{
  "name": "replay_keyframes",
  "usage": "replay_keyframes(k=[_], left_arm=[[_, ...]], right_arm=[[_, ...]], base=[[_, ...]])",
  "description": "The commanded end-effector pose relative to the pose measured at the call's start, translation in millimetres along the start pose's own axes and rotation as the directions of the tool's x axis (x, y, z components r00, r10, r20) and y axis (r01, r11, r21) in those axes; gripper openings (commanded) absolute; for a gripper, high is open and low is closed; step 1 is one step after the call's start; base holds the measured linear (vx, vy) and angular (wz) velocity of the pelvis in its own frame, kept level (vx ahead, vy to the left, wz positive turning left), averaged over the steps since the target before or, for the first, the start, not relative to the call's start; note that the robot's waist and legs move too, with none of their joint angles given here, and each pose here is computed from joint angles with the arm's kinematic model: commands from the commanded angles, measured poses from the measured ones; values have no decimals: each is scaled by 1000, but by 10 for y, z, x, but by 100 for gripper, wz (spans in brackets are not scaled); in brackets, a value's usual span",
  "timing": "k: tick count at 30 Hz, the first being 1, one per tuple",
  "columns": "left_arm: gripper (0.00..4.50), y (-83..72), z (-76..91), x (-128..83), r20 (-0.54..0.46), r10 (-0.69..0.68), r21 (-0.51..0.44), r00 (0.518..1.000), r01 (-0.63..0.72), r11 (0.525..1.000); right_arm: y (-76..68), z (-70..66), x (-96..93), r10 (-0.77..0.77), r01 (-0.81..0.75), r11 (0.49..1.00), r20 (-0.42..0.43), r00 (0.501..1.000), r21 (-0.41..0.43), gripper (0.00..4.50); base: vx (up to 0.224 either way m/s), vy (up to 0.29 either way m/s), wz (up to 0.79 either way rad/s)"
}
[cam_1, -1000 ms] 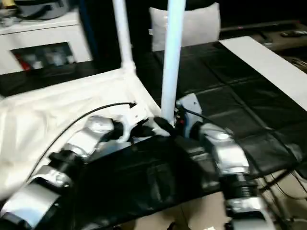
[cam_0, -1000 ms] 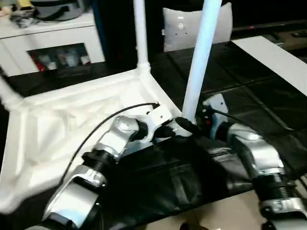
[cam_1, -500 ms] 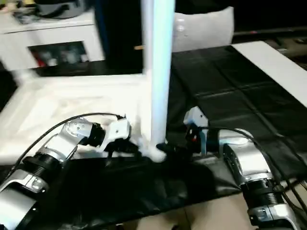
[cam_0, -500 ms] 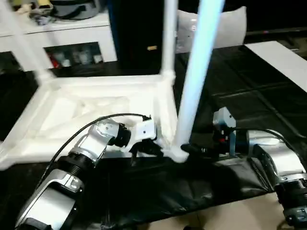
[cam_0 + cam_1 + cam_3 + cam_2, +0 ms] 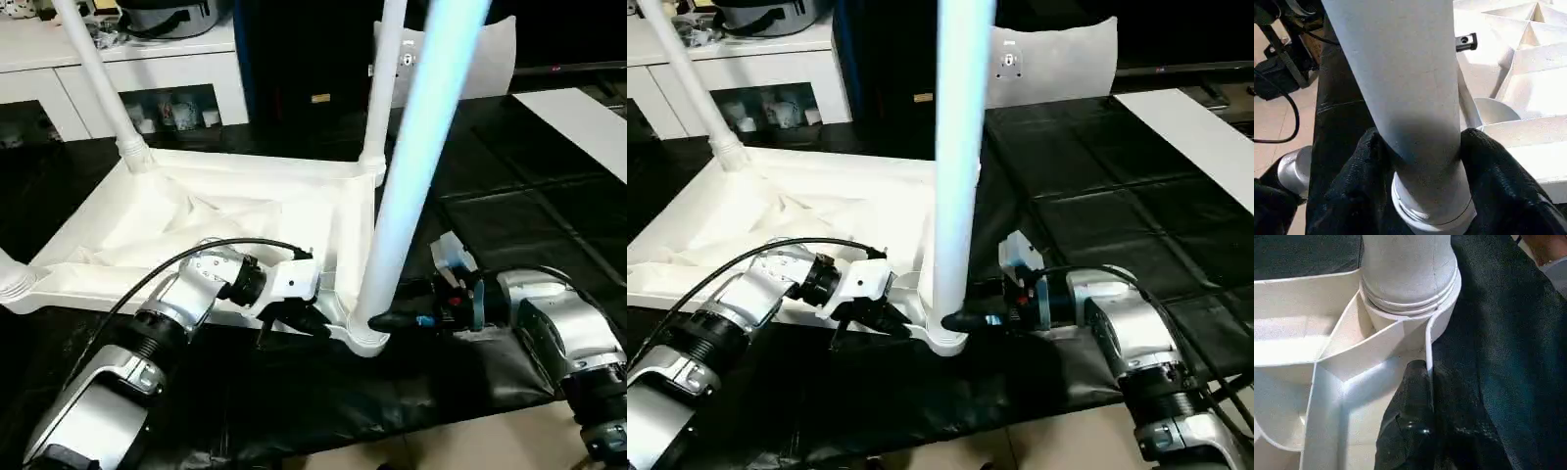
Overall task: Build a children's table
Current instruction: Rotate leg to tighten
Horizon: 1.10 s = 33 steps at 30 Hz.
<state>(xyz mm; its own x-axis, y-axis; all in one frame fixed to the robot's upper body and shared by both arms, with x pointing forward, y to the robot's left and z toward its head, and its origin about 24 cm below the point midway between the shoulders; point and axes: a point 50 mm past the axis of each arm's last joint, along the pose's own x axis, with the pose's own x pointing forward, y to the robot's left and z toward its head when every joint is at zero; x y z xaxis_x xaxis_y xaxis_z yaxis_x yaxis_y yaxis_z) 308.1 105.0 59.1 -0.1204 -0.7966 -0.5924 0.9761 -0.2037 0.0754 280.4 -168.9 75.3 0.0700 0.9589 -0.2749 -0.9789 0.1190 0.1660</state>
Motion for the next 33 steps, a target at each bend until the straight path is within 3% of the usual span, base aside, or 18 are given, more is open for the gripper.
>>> replay_keyframes(k=[1, 9, 11, 13, 16, 19, 20, 21, 22, 23, 24, 27, 31, 32, 33], left_arm=[[0, 19, 65, 20, -21, -27, 48, 999, 28, 998], [0, 58, 74, 40, 3, 28, -2, 1000, -28, 1000], [0, 122, 120, 75, 29, 103, -52, 994, -101, 994], [0, 217, 200, 139, 54, 211, -136, 976, -203, 970], [0, 242, 223, 158, 59, 240, -159, 969, -228, 961], [0, 325, 325, 252, 75, 325, -232, 943, -300, 925], [0, 374, 384, 306, 79, 375, -272, 924, -342, 900], [0, 374, 384, 306, 79, 375, -272, 924, -342, 900], [0, 403, 419, 337, 79, 404, -295, 911, -366, 883], [0, 477, 492, 405, 70, 480, -340, 874, -432, 835], [0, 508, 529, 429, 71, 510, -361, 857, -454, 814], [0, 547, 585, 457, 72, 547, -385, 834, -482, 787], [0, 577, 636, 459, 79, 572, -389, 816, -503, 772], [0, 580, 643, 461, 75, 577, -393, 813, -508, 767], [0, 580, 643, 461, 75, 577, -393, 813, -508, 767]], right_arm=[[20, 84, 66, 63, -63, 998, 8, 998, -17, 202], [74, 63, 108, 71, -71, 997, 17, 997, 11, 191], [73, 43, 158, 7, -8, 999, 23, 1000, 37, 191], [-56, 42, 253, -194, 191, 978, 32, 980, 85, 191], [-100, 47, 283, -256, 252, 964, 34, 966, 90, 191], [-266, 55, 386, -452, 445, 885, 23, 892, 139, 189], [-343, 71, 442, -536, 525, 833, 17, 844, 174, 189], [-343, 71, 442, -536, 525, 833, 17, 844, 174, 189], [-383, 84, 475, -579, 566, 801, 14, 815, 196, 188], [-470, 109, 555, -667, 643, 720, 6, 745, 260, 188], [-501, 120, 589, -695, 666, 689, 3, 719, 285, 188], [-538, 137, 630, -730, 690, 649, 8, 683, 321, 188], [-550, 165, 637, -735, 693, 659, 51, 677, 294, 188], [-553, 169, 642, -739, 697, 655, 52, 672, 291, 223], [-553, 169, 642, -739, 697, 655, 52, 672, 291, 223]], base=[[0, 0, 0], [0, 0, 0], [0, 0, 0], [0, 0, 0], [0, 0, 0], [0, 0, 0], [0, 0, 0], [0, 0, 0], [0, 0, 0], [0, 0, 0], [0, 0, 0], [0, 0, 0], [0, 0, 0], [0, 0, 0], [0, 0, 0]])
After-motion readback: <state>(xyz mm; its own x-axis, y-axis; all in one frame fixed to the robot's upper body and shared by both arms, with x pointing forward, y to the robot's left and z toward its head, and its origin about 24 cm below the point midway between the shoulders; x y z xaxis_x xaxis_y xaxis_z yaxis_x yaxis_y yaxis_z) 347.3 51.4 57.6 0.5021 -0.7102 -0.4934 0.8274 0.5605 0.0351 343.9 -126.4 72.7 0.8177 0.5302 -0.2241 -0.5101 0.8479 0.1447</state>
